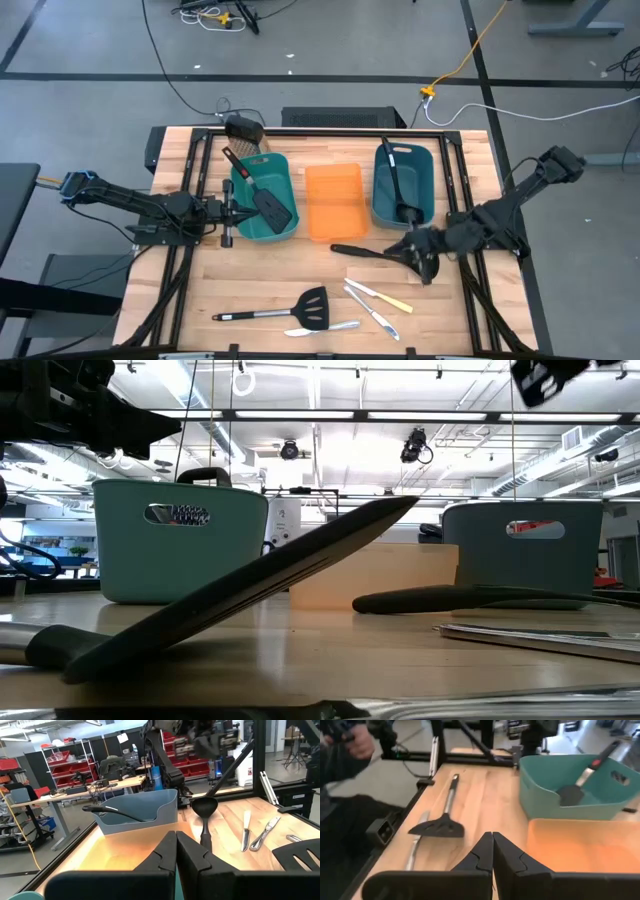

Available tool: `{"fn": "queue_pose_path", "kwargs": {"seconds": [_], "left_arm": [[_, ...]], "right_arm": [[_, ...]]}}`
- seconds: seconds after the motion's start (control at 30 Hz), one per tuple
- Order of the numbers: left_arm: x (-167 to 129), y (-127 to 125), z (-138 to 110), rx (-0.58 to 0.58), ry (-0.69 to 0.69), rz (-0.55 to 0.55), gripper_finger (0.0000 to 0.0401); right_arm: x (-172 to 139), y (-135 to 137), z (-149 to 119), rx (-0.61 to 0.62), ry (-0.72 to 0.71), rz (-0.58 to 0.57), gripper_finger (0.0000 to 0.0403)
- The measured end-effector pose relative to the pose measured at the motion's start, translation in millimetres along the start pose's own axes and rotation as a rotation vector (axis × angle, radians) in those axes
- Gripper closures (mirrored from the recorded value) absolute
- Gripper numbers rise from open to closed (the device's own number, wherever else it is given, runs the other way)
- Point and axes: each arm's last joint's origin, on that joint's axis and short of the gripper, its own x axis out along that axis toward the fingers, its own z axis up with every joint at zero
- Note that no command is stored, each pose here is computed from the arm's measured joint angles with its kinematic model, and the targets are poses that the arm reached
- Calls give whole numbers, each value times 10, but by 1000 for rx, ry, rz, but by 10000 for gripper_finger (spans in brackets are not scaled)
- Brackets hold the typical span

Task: Pick & Place Kitchen Items
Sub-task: Put the yellow table knife into the orange bin

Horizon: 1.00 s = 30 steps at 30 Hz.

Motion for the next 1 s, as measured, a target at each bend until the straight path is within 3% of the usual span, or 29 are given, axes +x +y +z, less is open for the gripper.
{"fn": "queue_pose_path", "kwargs": {"seconds": [0.17,0.47,0.77,1.0], "left_arm": [[0,0,-1,0,1,0,394],[0,0,-1,-4,1,0,394],[0,0,-1,-19,1,-1,394],[0,0,-1,-31,1,-1,394]], "right_arm": [[109,241,116,32,221,-70,397],[423,586,172,261,651,-114,380],[703,759,-99,495,928,-182,290],[924,852,-328,544,997,-226,214]]}}
